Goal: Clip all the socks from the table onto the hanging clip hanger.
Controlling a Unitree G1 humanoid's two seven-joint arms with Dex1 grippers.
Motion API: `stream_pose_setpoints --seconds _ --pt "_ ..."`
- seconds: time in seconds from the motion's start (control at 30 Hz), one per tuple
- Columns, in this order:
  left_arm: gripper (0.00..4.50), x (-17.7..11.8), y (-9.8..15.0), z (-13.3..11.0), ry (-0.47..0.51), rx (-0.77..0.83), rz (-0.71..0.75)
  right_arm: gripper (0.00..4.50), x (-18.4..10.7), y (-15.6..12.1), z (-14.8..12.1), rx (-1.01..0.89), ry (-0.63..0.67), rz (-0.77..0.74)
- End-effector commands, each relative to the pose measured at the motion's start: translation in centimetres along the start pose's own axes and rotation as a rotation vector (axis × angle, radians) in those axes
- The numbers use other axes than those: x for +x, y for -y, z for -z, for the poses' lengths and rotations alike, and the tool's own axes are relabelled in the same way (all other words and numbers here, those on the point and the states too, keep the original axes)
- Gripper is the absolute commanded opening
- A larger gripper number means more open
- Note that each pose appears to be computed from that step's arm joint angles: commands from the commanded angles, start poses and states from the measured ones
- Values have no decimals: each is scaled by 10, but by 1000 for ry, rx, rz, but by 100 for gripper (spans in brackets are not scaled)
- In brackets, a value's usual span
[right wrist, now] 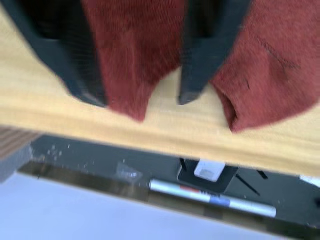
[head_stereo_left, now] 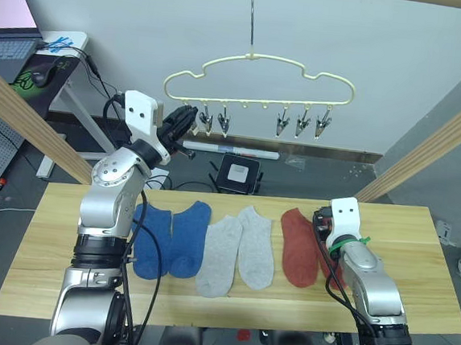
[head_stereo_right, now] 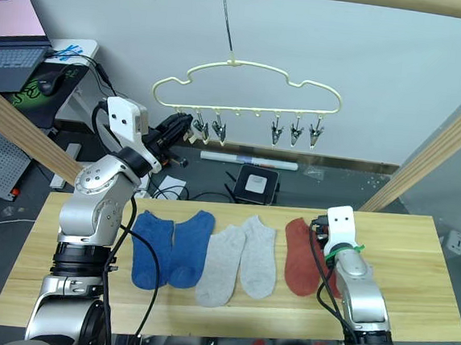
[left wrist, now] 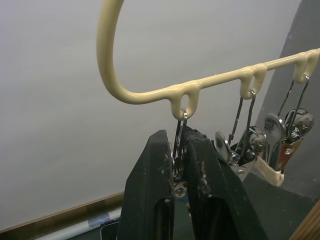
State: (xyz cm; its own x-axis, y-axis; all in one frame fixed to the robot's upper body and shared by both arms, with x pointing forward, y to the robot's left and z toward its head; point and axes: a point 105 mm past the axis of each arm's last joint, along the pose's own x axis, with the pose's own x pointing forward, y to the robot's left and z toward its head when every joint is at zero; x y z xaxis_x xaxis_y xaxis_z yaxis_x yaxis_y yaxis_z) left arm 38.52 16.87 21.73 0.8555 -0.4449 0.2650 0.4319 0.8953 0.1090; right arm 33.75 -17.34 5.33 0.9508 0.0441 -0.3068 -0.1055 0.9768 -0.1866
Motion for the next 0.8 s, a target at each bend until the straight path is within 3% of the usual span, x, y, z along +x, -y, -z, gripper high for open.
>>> stream_pose_setpoints --seconds 0.03,0.07,0.33,0.47,0.63,0.8 --pt "6 -3 -5 -3 10 2 -17 384 2 12 -5 1 22 63" --pt "6 -3 -5 -3 9 3 -16 423 4 15 -3 11 5 76" --pt "6 -3 -5 -3 2 7 -14 426 13 30 19 94 -150 160" --pt "6 -4 -5 -3 1 8 -13 426 13 23 21 165 -197 148" --pt "6 -4 -4 -3 1 8 -16 308 10 11 24 205 -238 128" --pt "6 -6 -4 -2 1 8 -19 125 9 3 20 224 -240 104"
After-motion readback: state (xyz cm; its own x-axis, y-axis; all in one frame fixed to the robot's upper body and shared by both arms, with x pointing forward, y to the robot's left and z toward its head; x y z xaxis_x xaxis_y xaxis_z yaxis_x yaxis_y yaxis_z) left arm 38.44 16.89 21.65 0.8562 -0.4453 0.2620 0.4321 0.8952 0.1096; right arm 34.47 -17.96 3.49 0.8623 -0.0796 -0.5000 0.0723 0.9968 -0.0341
